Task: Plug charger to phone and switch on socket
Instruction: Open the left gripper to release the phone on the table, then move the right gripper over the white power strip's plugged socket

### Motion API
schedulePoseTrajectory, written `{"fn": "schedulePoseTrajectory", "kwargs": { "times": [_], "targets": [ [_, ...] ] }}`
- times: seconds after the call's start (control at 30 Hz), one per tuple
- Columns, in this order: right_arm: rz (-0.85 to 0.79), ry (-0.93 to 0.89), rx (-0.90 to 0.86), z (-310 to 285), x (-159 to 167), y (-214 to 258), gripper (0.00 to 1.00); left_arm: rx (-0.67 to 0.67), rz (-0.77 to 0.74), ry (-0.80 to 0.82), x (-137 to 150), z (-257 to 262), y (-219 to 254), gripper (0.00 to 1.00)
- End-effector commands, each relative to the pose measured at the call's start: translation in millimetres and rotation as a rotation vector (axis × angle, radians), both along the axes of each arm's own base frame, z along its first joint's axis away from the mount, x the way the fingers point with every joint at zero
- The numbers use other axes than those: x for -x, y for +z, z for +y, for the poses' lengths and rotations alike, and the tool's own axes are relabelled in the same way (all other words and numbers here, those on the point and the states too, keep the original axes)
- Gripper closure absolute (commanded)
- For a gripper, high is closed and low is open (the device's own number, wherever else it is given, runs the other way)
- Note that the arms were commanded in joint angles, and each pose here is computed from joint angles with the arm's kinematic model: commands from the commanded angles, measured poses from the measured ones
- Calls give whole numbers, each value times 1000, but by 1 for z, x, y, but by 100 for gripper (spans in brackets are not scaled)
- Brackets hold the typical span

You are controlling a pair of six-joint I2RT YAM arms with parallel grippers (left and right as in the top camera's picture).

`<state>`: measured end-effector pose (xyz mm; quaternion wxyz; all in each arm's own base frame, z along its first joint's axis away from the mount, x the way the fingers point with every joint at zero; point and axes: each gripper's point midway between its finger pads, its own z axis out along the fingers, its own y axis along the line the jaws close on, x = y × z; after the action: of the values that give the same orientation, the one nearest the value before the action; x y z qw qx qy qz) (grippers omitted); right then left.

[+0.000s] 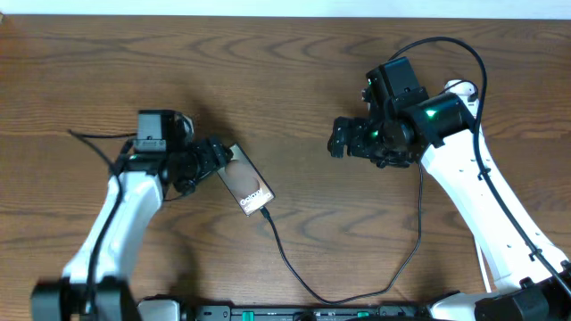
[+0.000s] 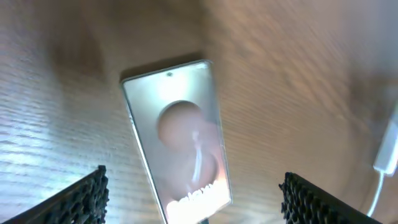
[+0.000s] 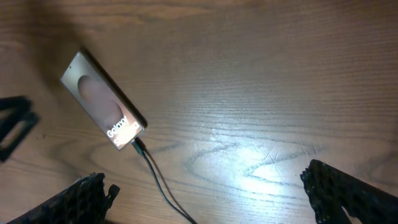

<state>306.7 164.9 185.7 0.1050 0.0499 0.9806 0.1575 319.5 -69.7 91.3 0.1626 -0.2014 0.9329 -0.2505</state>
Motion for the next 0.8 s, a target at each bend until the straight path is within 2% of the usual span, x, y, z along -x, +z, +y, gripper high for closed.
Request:
{"fn": "schedulePoseTrajectory", "kwargs": {
  "times": [0.0, 0.33, 0.57, 0.63, 0.77],
  "targets": [
    [-24, 6, -19, 4, -1, 7, 1, -106, -165, -117, -5, 2, 53, 14],
    [-81, 13, -116, -12, -22, 33, 1, -519, -229, -274, 11, 20, 142, 14],
    [-179, -158, -96, -110, -43, 91, 1, -523, -343, -307, 10, 0, 175, 14],
    [-244, -266, -87, -164, -47, 114, 1, -523, -339, -310, 10, 0, 174, 14],
    [-267, -442, -42, -228, -45, 116, 1, -523, -337, -311, 9, 0, 173, 14]
  ]
}}
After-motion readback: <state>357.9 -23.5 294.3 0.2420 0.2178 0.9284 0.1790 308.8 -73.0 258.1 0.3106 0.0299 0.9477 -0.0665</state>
